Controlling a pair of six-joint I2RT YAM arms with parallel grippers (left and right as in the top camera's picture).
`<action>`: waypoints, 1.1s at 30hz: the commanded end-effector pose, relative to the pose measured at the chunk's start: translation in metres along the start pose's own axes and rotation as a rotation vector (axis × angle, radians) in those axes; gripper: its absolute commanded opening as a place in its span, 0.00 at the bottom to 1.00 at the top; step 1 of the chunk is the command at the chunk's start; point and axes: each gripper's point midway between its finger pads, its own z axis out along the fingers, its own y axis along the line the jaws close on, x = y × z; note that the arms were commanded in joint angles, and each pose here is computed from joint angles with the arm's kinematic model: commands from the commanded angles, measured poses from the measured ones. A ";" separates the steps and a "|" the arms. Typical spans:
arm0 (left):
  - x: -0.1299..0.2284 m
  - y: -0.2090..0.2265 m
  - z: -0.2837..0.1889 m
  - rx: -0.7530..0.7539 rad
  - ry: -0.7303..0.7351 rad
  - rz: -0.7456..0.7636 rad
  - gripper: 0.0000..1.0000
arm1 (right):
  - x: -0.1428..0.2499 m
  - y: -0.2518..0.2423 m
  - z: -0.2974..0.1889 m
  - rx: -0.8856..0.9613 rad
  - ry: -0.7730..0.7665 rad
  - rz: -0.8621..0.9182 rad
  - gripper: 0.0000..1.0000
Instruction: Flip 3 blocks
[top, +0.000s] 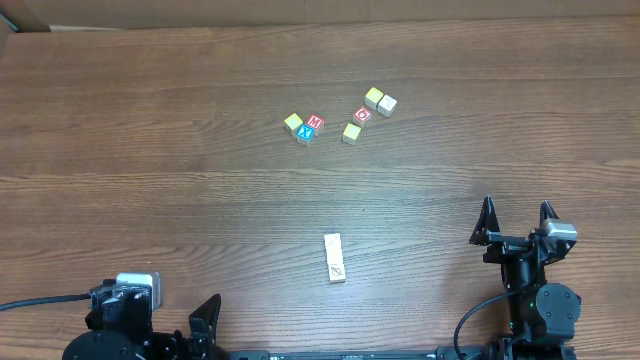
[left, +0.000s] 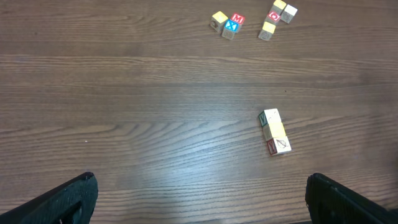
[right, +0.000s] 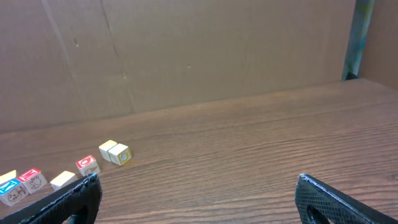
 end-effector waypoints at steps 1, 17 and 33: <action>-0.002 0.003 -0.004 -0.010 -0.022 0.006 1.00 | 0.002 0.004 0.000 -0.021 -0.005 -0.016 1.00; -0.002 0.003 -0.004 -0.010 -0.022 0.006 0.99 | 0.002 0.004 0.000 -0.021 -0.005 -0.017 1.00; -0.079 -0.013 0.022 0.016 -0.412 0.025 1.00 | 0.002 0.004 0.000 -0.021 -0.005 -0.017 1.00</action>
